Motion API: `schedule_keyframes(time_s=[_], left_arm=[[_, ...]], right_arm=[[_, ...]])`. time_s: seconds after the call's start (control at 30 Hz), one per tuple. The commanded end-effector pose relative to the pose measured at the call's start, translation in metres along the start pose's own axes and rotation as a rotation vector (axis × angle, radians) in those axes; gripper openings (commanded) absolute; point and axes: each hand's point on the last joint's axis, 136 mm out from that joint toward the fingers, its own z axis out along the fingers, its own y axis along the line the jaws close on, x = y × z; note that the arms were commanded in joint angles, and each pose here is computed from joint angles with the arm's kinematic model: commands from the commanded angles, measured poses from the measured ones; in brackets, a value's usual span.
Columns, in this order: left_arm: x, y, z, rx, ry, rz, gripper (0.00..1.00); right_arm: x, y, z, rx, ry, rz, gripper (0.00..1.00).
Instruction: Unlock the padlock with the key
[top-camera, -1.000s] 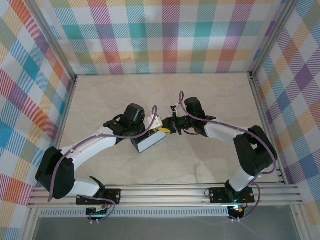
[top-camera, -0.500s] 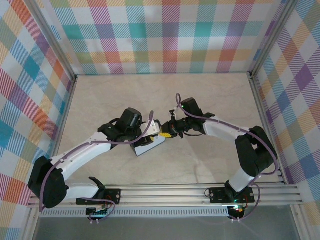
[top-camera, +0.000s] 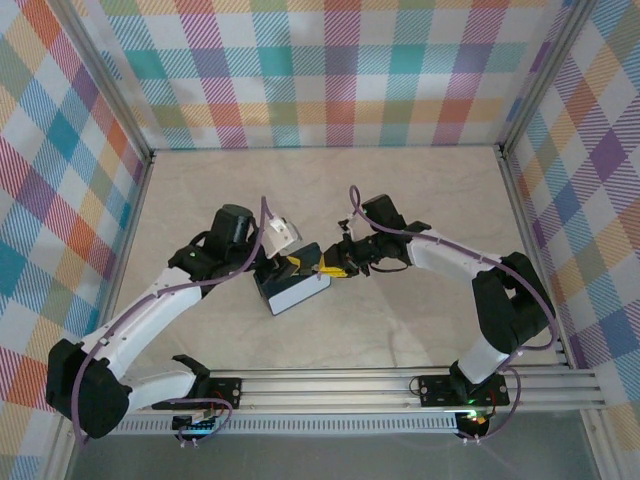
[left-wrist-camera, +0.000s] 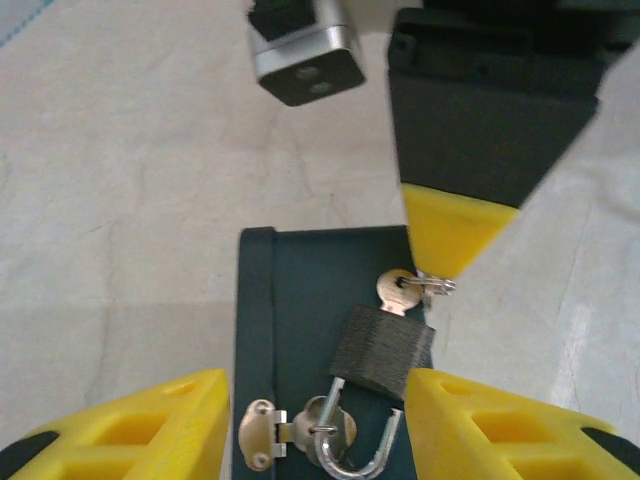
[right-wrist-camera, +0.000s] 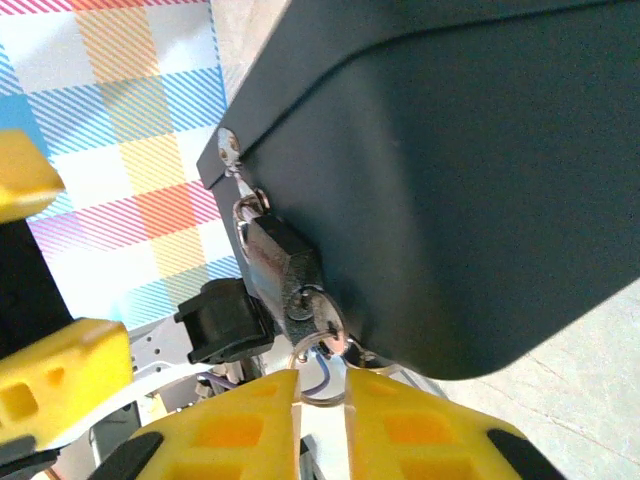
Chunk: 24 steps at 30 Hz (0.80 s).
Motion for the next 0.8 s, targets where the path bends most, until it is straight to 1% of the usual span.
schedule_keyframes(time_s=[0.0,0.13,0.2,0.3,0.33,0.37,0.4,0.47,0.53,0.6,0.67,0.7,0.77], left_arm=[[-0.019,0.017,-0.007,-0.045,-0.045,-0.105,0.49],[-0.006,0.057,-0.005,-0.164,0.020,-0.331,0.48],[-0.004,0.068,-0.005,-0.188,0.037,-0.430,0.46],[-0.012,0.048,-0.003,-0.071,0.020,-0.427,0.45],[-0.014,0.046,-0.004,-0.071,0.007,-0.423,0.46],[-0.013,0.049,-0.006,-0.098,0.003,-0.442,0.46],[-0.010,0.057,-0.009,-0.150,0.005,-0.469,0.47],[0.000,0.074,-0.016,-0.255,0.022,-0.525,0.48],[0.012,0.088,-0.022,-0.343,0.045,-0.580,0.49],[0.017,0.095,-0.024,-0.376,0.063,-0.616,0.50],[0.023,0.098,-0.022,-0.382,0.095,-0.652,0.50],[0.026,0.097,-0.020,-0.371,0.117,-0.663,0.49],[0.031,0.094,-0.016,-0.356,0.153,-0.680,0.48]], right_arm=[[0.000,0.031,-0.015,-0.045,-0.014,-0.153,0.22],[-0.005,0.048,-0.024,-0.041,-0.070,-0.351,0.29],[-0.007,0.051,-0.026,-0.028,-0.096,-0.465,0.34],[-0.013,0.043,-0.026,0.034,-0.113,-0.549,0.38],[-0.012,0.042,-0.026,0.045,-0.103,-0.565,0.43],[-0.010,0.043,-0.026,0.044,-0.091,-0.588,0.46],[-0.006,0.044,-0.025,0.040,-0.079,-0.619,0.46],[0.002,0.044,-0.020,0.058,-0.075,-0.738,0.50],[0.002,0.038,-0.014,0.116,-0.113,-0.899,0.53],[-0.002,0.038,-0.010,0.136,-0.159,-1.038,0.56],[-0.009,0.042,-0.008,0.146,-0.210,-1.174,0.68],[-0.014,0.042,-0.007,0.158,-0.231,-1.214,0.71],[-0.019,0.045,-0.005,0.161,-0.236,-1.280,0.72]])
